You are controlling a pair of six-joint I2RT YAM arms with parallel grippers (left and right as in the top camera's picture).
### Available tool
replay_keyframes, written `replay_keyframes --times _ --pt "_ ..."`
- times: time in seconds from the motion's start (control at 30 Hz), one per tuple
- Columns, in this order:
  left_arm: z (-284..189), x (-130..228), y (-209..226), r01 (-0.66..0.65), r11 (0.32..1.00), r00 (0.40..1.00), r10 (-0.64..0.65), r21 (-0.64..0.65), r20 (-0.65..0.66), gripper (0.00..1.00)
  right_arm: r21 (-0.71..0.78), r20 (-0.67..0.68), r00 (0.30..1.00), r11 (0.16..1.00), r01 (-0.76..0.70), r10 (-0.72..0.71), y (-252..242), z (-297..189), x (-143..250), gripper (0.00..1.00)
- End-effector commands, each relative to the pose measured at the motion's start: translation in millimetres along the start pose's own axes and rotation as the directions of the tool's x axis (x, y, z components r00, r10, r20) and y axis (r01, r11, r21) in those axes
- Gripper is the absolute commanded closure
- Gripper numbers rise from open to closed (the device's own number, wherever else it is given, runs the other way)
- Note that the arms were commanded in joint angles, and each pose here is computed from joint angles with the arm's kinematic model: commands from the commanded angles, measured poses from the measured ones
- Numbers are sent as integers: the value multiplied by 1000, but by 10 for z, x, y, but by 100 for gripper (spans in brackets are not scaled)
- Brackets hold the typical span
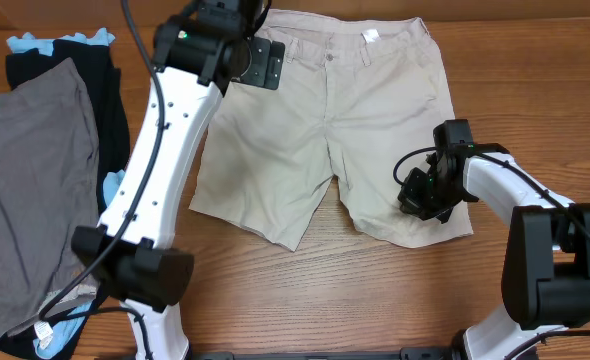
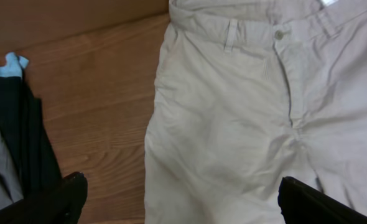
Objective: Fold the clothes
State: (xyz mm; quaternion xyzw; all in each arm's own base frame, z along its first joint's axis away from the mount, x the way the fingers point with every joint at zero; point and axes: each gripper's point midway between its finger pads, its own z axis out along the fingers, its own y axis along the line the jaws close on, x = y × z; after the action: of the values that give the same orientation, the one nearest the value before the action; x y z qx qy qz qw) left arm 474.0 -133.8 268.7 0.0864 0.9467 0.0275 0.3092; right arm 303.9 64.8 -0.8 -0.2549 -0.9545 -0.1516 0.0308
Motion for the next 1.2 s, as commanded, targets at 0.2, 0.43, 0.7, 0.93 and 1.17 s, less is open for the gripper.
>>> replay_keyframes --times 0.2,0.43,0.7,0.93,1.17 --pt "438 135 -49 -51 998 995 49 -22 -83 0 60 43 985 983 -172 169 -565 23 -178 96" --pt "446 32 -64 -49 999 998 48 -19 -42 0 25 98 962 966 -258 255 -1059 -156 -452 96" --pt "556 -88 -160 -54 998 999 53 19 5 0 27 210 930 949 -313 301 -1641 -350 -731 96" --pt "1066 -73 -416 -79 991 997 80 107 0 0 -50 333 856 914 -403 396 -2011 -691 -1091 96" --pt "1742 32 -660 -154 973 988 156 173 4 0 -193 306 865 916 -352 397 -1699 -1410 -1346 24"
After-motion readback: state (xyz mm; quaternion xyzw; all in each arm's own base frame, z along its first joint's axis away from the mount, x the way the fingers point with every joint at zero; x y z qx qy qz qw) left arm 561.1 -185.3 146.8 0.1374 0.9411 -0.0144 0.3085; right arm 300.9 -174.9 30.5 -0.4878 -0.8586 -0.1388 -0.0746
